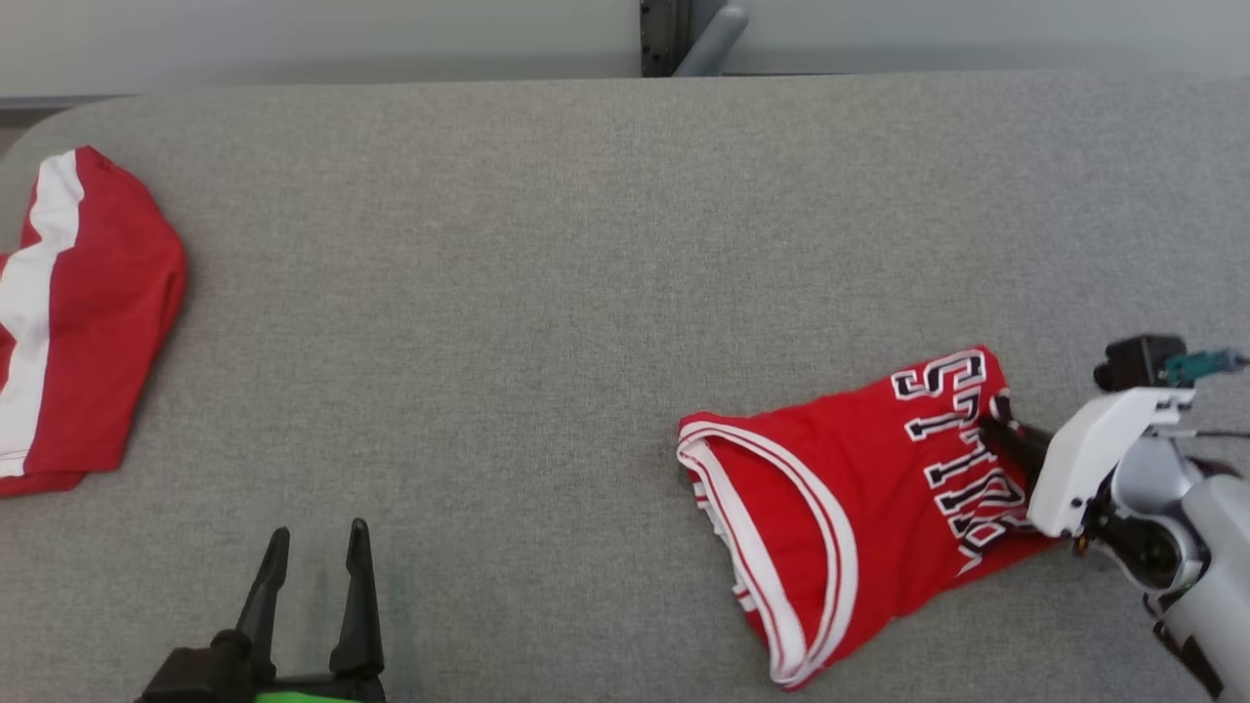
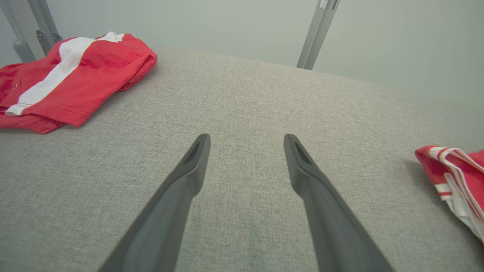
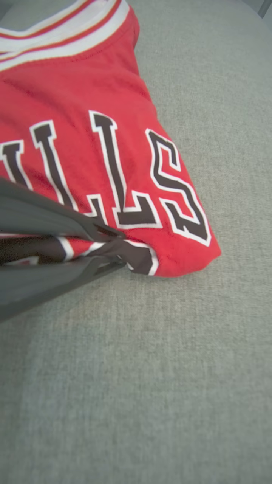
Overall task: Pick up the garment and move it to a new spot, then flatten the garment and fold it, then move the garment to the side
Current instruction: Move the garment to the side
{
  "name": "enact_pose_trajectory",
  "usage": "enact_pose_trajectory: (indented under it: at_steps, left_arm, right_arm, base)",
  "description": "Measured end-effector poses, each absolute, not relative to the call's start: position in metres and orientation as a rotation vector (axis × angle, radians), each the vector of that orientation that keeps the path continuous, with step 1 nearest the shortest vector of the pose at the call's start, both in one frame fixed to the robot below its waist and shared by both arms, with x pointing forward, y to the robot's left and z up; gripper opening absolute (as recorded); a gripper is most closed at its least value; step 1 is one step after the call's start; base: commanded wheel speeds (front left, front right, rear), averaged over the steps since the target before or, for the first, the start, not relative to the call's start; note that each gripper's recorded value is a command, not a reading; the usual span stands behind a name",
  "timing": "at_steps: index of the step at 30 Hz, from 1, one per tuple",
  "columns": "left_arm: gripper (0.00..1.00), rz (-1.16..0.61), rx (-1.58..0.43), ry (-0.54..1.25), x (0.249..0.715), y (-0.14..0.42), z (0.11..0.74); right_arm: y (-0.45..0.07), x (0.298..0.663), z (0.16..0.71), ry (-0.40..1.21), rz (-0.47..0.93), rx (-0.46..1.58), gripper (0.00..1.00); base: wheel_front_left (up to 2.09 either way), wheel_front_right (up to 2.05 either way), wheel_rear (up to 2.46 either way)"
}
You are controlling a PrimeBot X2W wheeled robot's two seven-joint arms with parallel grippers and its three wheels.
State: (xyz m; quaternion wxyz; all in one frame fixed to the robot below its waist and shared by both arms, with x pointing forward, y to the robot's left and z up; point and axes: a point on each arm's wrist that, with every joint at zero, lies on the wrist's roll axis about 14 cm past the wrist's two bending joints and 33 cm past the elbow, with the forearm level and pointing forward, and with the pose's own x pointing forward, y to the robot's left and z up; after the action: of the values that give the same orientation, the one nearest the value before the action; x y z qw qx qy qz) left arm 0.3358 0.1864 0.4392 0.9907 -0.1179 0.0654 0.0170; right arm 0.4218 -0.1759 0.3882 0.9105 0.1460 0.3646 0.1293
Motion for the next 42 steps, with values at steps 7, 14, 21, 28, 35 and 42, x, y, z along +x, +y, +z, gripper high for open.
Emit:
enact_pose_trajectory:
  at_steps: [7, 14, 21, 28, 35, 42]
  left_arm:
    - [1.00, -0.012, -0.206, 0.115, 0.373, 0.179, 0.439]
    - [1.00, -0.062, -0.176, 0.147, 0.404, 0.169, 0.419]
    - [1.00, -0.094, -0.154, 0.201, 0.414, 0.165, 0.394]
    - [1.00, -0.094, -0.129, 0.239, 0.416, 0.172, 0.379]
    - [1.00, -0.080, -0.122, 0.242, 0.413, 0.178, 0.379]
    - [1.00, -0.079, -0.152, 0.231, 0.409, 0.170, 0.385]
  right_arm:
    - [-0.222, 0.491, 0.435, 0.597, 0.229, 0.183, 0.00]
    - [-0.312, 0.528, 0.447, 0.535, 0.016, 0.128, 0.00]
    - [-0.416, 0.517, 0.440, 0.560, -0.257, 0.082, 0.00]
    - [-0.461, 0.516, 0.440, 0.569, -0.389, 0.036, 0.00]
    - [-0.471, 0.519, 0.438, 0.561, -0.428, -0.009, 1.00]
    - [-0.466, 0.524, 0.461, 0.477, -0.405, -0.070, 1.00]
  base:
    - [0.00, 0.00, 0.00]
    - [0.00, 0.00, 0.00]
    - [0.00, 0.00, 0.00]
    - [0.00, 0.00, 0.00]
    - [0.00, 0.00, 0.00]
    - [0.00, 0.00, 0.00]
